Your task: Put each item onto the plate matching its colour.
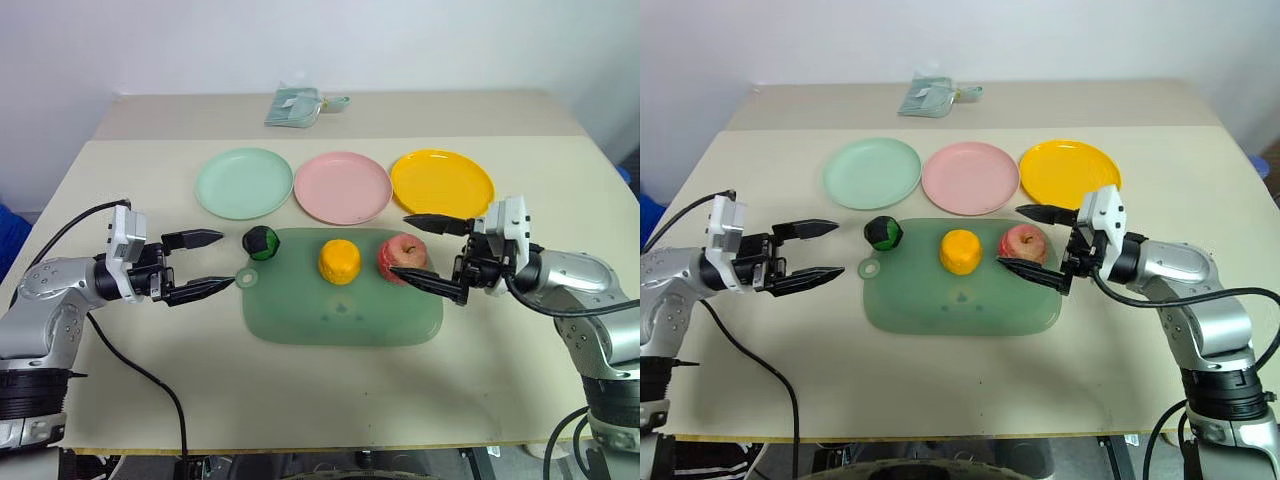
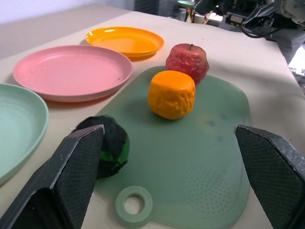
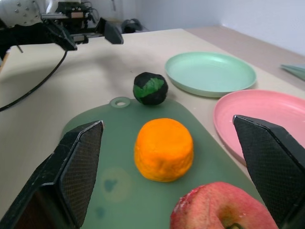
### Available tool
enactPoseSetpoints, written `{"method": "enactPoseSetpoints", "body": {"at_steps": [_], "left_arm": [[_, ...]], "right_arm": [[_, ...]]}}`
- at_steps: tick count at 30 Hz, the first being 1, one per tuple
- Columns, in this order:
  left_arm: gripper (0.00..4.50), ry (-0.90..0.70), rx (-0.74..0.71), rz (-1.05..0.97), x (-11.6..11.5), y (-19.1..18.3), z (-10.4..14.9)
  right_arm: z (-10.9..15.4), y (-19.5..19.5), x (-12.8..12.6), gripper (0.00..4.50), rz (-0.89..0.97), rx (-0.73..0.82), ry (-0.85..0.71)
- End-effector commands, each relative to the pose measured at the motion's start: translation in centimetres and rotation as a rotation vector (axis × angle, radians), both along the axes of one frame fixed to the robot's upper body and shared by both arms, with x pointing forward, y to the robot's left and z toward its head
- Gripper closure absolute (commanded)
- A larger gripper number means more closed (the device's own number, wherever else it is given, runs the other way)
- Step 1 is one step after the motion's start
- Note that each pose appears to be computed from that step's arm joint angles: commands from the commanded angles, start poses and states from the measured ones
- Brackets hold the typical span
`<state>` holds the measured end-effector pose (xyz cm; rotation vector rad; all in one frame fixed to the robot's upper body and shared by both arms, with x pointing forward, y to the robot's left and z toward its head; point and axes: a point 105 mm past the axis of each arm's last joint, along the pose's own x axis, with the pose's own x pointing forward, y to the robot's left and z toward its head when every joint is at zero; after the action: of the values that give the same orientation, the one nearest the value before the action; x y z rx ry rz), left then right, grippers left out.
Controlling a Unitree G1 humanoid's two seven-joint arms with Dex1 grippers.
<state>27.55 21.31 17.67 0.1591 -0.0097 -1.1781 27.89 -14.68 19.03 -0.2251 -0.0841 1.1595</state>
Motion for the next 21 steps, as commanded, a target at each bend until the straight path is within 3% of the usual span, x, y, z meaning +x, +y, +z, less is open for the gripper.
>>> {"method": "enactPoseSetpoints", "body": {"at_steps": [1,5,13,21], "left_arm": [[0.00,-0.049,0.005,0.022,-0.4,0.7,1.3],[0.00,-0.078,-0.006,0.060,0.2,0.8,1.2],[0.00,-0.150,-0.092,0.115,4.2,-1.5,1.5],[0.00,-0.020,-0.062,0.125,7.0,-4.3,-1.8]], "right_arm": [[1.2,0.4,0.2,0.07,0.027,0.005,-0.058],[1.8,0.4,0.0,0.07,0.032,0.004,-0.073],[1.8,0.2,0.1,0.07,0.012,-0.004,-0.077],[2.0,0.5,0.1,0.07,-0.013,0.033,-0.091]]}}
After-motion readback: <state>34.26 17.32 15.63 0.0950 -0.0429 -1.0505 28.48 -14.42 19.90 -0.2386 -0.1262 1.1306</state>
